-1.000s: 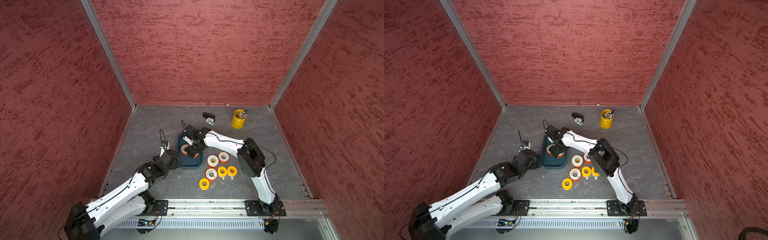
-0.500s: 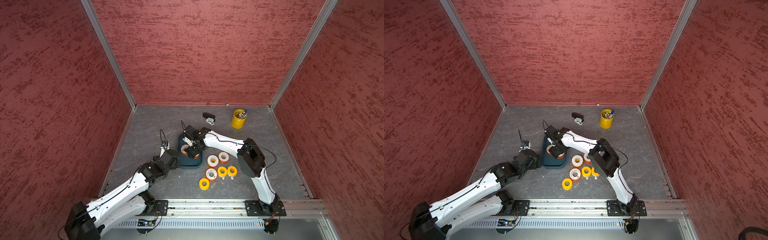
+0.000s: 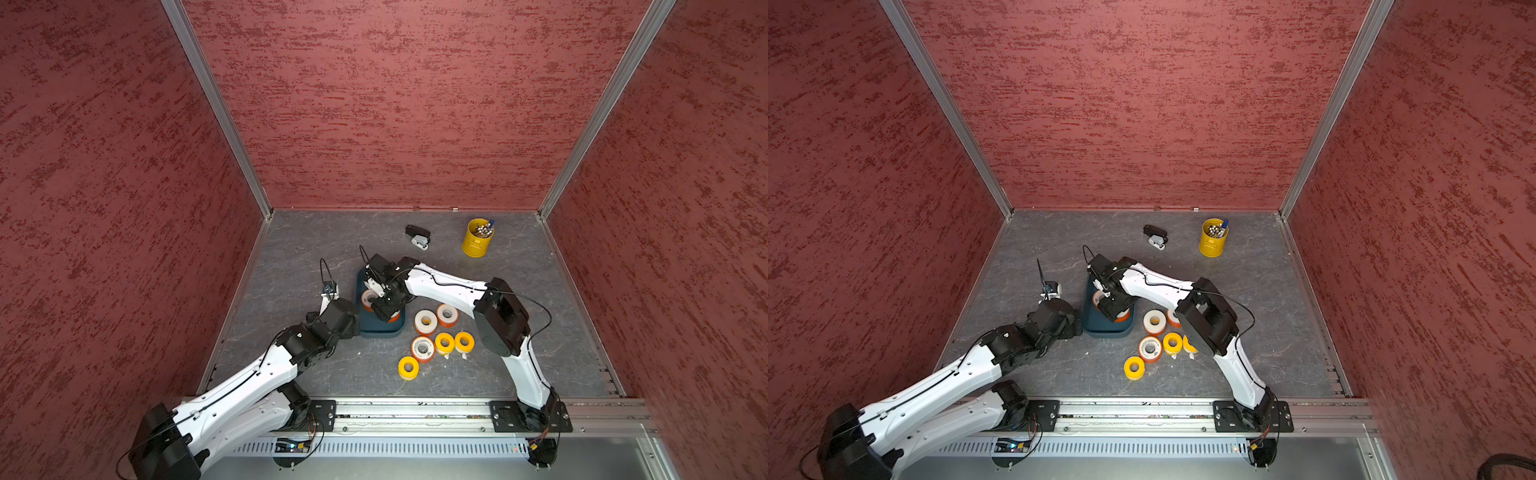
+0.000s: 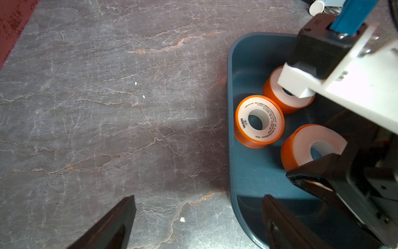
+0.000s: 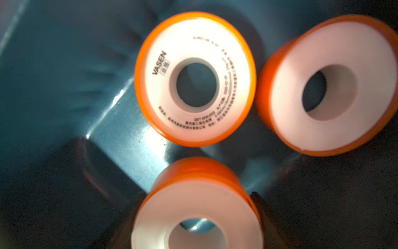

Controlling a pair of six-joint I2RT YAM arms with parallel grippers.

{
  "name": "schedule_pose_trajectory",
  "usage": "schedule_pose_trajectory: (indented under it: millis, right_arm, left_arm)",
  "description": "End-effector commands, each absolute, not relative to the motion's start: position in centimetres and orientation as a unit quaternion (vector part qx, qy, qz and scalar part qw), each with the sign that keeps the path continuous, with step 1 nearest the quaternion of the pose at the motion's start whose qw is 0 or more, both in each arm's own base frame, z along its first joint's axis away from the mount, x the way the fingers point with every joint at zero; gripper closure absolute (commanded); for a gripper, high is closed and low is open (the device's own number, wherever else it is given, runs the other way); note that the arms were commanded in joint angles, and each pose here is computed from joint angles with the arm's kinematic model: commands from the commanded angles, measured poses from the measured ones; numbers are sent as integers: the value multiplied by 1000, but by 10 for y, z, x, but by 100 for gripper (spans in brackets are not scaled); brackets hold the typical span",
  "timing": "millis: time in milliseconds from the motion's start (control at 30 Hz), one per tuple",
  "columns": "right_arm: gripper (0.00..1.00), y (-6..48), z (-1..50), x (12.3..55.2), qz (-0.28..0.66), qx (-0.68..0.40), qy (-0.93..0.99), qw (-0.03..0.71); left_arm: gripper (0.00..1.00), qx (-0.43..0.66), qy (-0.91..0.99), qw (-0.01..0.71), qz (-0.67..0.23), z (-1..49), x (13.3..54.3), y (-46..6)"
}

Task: Put the sealing tape into the storage box
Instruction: Place the sealing tape in the storage box, then pick up the sealing tape at the center of the board.

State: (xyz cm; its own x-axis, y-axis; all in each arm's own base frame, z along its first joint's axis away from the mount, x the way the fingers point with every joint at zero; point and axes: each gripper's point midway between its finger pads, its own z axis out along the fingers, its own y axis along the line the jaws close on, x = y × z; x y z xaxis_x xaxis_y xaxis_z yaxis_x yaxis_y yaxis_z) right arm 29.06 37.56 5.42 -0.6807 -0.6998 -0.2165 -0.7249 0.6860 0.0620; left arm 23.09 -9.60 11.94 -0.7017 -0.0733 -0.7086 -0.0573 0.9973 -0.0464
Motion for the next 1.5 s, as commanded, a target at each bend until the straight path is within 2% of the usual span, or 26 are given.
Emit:
schedule_pose_trajectory:
  millis: [0,433,533,900,1300,1467]
  right_arm:
    - [31,381,59,299,62,-390,913,106]
    - [22,380,52,307,47,-384,915,117]
    - [17,380,54,308,44,-384,914,120]
    - [16,380,71,312,45,-382,912,143]
    - [16,374,143,326,74,-334,903,262]
    - [16,353,177,327,81,-303,892,326]
  left_arm:
    - [5,-40,921,388,-6,120,232,-95]
    - [5,-39,921,387,-6,119,232,-95]
    - [4,-39,921,387,-6,119,232,-95]
    - [4,-39,921,387,-6,119,232,-95]
    - [4,-40,920,390,-10,121,231,-94]
    - [4,-40,920,390,-11,121,231,-94]
